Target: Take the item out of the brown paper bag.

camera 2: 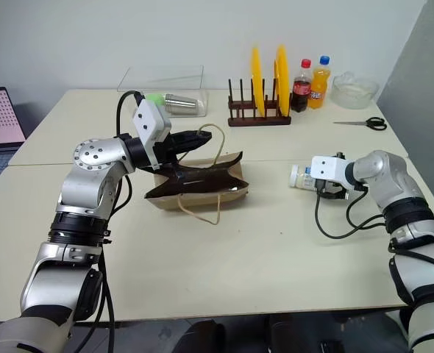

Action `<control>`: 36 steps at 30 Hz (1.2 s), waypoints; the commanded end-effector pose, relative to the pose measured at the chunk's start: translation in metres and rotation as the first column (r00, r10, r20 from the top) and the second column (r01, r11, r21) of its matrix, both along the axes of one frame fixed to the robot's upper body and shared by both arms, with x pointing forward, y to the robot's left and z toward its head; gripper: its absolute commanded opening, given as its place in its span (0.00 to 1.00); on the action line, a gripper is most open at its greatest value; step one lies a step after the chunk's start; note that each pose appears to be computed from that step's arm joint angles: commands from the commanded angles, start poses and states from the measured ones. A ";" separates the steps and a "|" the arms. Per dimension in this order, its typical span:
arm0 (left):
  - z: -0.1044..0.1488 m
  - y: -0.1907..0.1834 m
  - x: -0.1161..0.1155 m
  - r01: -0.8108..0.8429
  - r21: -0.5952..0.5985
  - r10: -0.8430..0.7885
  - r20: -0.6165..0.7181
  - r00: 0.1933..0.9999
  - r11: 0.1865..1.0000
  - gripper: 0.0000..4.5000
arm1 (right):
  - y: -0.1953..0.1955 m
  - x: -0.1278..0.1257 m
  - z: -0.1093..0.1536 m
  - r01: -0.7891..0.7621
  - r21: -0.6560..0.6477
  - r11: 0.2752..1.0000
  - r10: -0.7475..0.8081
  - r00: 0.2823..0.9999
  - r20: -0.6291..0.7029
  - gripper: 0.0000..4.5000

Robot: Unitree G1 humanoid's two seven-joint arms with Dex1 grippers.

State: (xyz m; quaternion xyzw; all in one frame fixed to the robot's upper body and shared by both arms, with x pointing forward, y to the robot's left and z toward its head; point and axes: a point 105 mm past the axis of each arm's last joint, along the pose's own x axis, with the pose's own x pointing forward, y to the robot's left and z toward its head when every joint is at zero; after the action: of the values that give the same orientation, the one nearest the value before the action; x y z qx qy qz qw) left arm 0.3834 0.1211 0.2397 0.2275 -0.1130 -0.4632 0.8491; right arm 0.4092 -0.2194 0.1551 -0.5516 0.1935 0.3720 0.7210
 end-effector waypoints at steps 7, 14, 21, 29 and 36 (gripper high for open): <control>0.014 0.004 0.001 -0.009 -0.003 0.009 0.055 0.998 1.000 0.00 | 0.035 -0.083 0.084 -0.209 0.382 0.900 0.145 0.971 0.190 0.99; 0.013 0.008 0.008 -0.011 0.025 0.010 0.025 1.000 1.000 0.00 | 0.096 -0.151 0.065 -0.269 0.704 0.657 0.150 0.962 0.228 0.99; 0.013 0.016 0.016 -0.022 0.072 0.021 0.009 1.000 0.997 0.34 | 0.149 -0.158 0.053 -0.271 0.805 0.528 0.118 0.962 0.246 1.00; 0.031 0.033 0.011 -0.065 0.074 0.060 0.070 0.996 0.995 0.89 | 0.155 -0.148 0.054 -0.289 0.803 0.521 0.111 0.956 0.272 1.00; 0.054 0.066 -0.011 -0.165 -0.031 0.167 0.066 0.984 0.986 0.89 | 0.144 -0.137 0.054 -0.285 0.795 0.536 0.093 0.955 0.280 1.00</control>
State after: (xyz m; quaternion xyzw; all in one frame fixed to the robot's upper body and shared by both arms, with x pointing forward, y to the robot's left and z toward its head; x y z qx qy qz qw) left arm 0.3815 0.1793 0.2750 0.2555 -0.1040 -0.4010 0.8736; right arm 0.2739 -0.0736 0.1953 -0.1945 -0.1069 0.4403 0.8700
